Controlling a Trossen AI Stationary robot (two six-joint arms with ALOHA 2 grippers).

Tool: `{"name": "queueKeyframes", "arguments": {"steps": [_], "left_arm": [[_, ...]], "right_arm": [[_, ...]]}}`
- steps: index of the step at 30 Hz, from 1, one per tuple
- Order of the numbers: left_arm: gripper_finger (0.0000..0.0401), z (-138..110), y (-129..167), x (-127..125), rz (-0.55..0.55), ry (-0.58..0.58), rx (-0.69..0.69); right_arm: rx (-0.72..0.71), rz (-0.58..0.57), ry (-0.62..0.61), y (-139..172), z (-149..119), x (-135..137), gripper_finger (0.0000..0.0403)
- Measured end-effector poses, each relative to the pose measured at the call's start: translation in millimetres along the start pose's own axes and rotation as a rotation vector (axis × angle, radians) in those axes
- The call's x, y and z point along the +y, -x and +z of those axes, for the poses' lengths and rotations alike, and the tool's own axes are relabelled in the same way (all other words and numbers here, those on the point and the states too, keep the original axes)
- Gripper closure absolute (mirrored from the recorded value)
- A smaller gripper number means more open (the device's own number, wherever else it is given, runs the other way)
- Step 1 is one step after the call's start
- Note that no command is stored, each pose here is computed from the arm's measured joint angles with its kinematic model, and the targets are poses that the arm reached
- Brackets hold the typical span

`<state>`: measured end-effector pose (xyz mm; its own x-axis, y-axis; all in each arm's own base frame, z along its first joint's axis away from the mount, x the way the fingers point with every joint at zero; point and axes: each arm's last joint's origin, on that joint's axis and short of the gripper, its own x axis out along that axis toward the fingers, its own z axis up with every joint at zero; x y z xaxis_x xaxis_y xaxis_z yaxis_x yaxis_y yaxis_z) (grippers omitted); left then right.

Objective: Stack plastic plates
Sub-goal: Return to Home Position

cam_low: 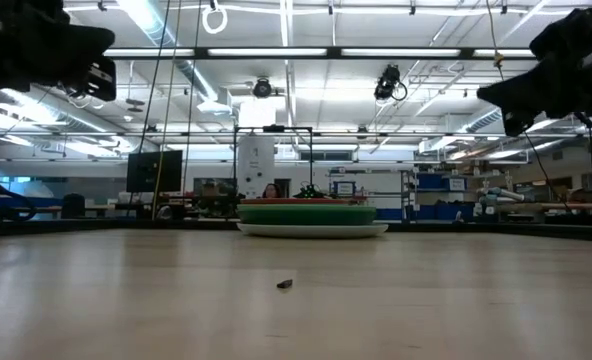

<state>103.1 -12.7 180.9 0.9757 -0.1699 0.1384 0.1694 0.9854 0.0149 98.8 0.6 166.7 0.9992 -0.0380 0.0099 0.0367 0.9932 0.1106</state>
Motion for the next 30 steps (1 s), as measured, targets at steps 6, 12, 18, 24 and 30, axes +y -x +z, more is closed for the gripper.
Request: {"name": "queueKeyframes", "arguments": {"steps": [6, 12, 18, 24, 30], "left_arm": [[0.0399, -1.8, 0.5, -2.9, -0.076, 0.052, 0.019], [0.0399, -0.4, 2.5, -1.8, -0.038, 0.046, 0.002], [0.0399, 8.9, 8.3, -4.1, -0.103, -0.024, -0.090], [0.0398, 5.3, 7.8, -2.8, -0.064, -0.047, -0.061], [0.0397, 0.7, 7.3, -1.7, -0.028, -0.067, -0.012]], "right_arm": [[0.062, -0.025, 0.026, -3.5, -4.8, -0.9, 0.0363], [-0.026, 0.013, -0.179, -3.0, 3.4, 0.8, 0.0361], [-0.161, 0.460, 0.012, 6.7, 17.6, 17.6, 0.0362], [-0.026, 0.354, 0.060, 3.1, 3.0, 16.5, 0.0363], [-0.002, -0.044, 0.042, -1.9, -0.3, 4.9, 0.0363]]}}
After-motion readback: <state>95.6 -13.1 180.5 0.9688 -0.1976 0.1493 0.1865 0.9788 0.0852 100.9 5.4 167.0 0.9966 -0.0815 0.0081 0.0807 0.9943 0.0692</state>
